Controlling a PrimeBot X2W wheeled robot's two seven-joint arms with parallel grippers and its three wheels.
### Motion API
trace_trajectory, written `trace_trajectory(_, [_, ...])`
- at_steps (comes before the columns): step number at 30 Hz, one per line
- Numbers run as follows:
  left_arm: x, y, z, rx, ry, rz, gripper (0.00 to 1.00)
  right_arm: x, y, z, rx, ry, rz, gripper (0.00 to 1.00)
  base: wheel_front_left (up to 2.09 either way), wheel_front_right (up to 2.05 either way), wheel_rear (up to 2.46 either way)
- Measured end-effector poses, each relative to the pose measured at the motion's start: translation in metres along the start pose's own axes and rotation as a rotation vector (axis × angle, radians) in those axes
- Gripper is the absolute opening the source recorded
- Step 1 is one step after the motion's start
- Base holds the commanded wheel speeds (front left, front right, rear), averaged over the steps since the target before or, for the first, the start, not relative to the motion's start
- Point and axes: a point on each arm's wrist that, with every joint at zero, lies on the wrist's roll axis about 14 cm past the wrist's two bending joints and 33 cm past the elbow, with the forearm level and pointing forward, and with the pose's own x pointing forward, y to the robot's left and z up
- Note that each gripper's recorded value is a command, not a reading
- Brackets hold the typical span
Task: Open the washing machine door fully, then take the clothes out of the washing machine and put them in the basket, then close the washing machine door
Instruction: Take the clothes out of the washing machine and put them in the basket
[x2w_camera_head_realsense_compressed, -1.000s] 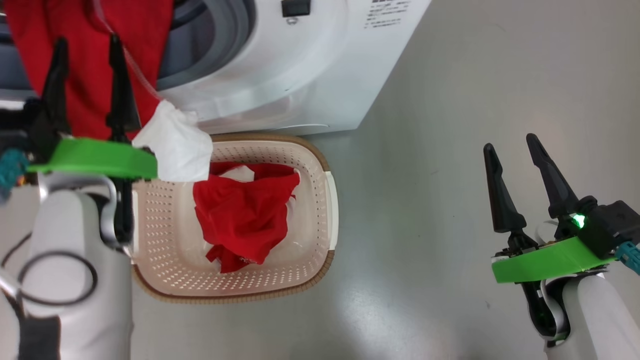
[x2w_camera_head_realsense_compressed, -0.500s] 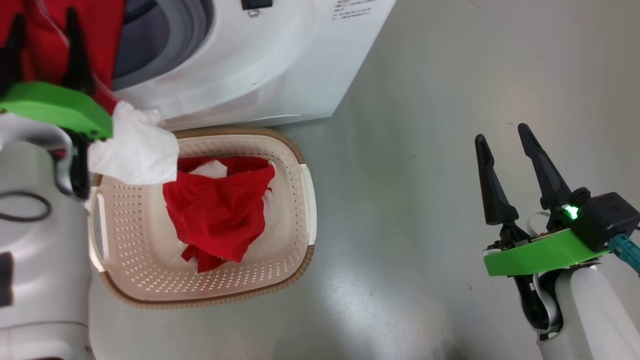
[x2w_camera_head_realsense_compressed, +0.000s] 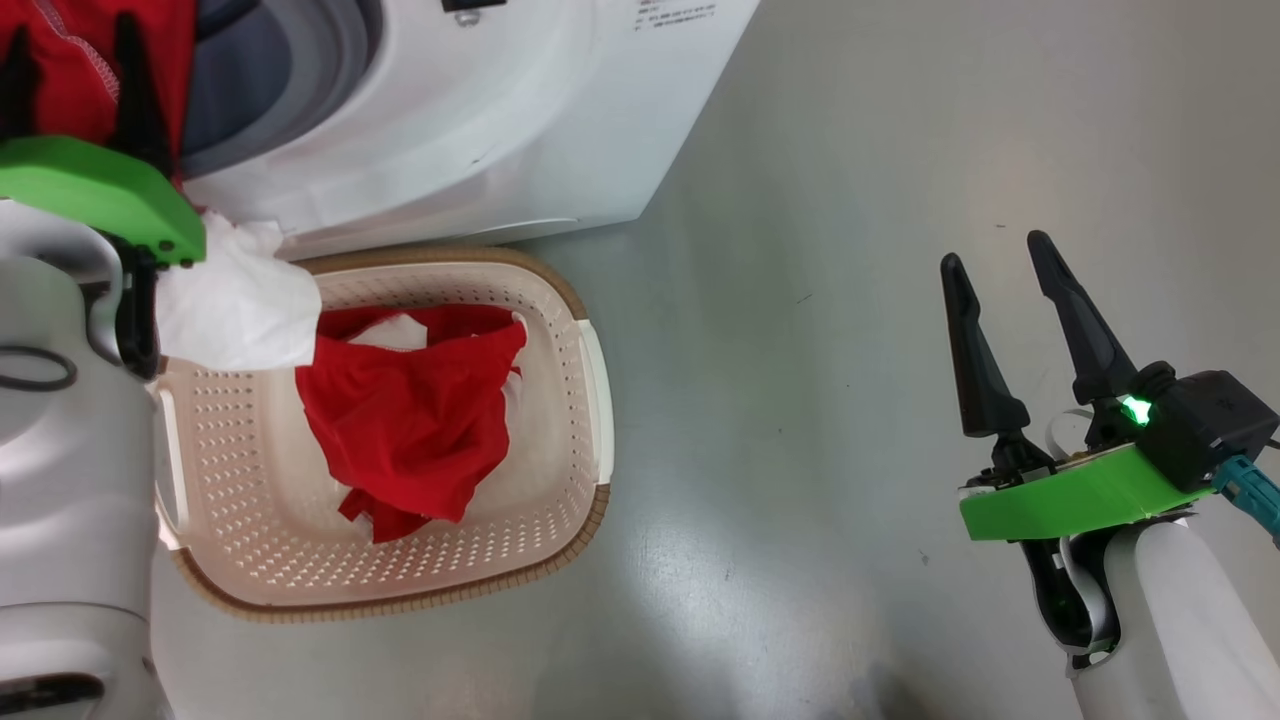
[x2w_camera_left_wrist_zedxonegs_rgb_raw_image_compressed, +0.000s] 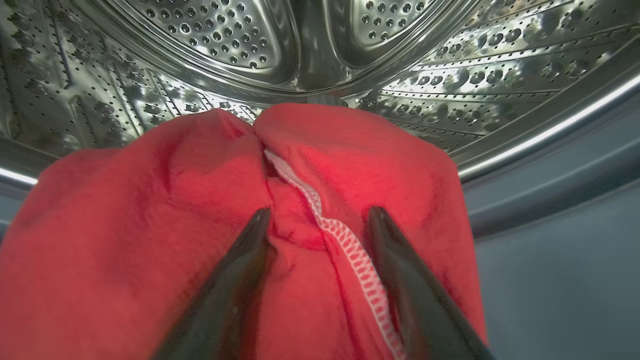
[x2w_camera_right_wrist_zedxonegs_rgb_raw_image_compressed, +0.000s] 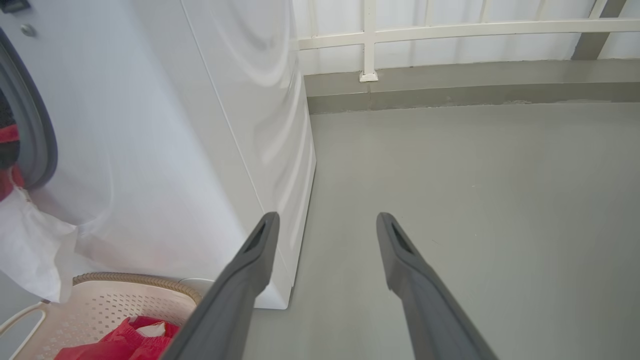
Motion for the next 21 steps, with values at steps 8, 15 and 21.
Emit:
trace_trajectory(8, [0.001, -0.002, -0.001, 0.012, 0.008, -0.012, 0.00, 0.000, 0.000, 0.000, 0.001, -0.001, -0.002, 1.00, 0.00, 0.00, 0.00])
trace_trajectory(15, [0.002, -0.002, 0.009, 0.002, -0.021, -0.010, 0.00, 0.000, 0.000, 0.001, 0.003, -0.004, -0.001, 1.00, 0.00, 0.00, 0.00])
trace_trajectory(21, [-0.005, -0.001, 0.032, 0.010, -0.109, -0.013, 0.00, 0.001, 0.001, 0.006, 0.005, -0.016, -0.001, 1.00, 0.00, 0.00, 0.00])
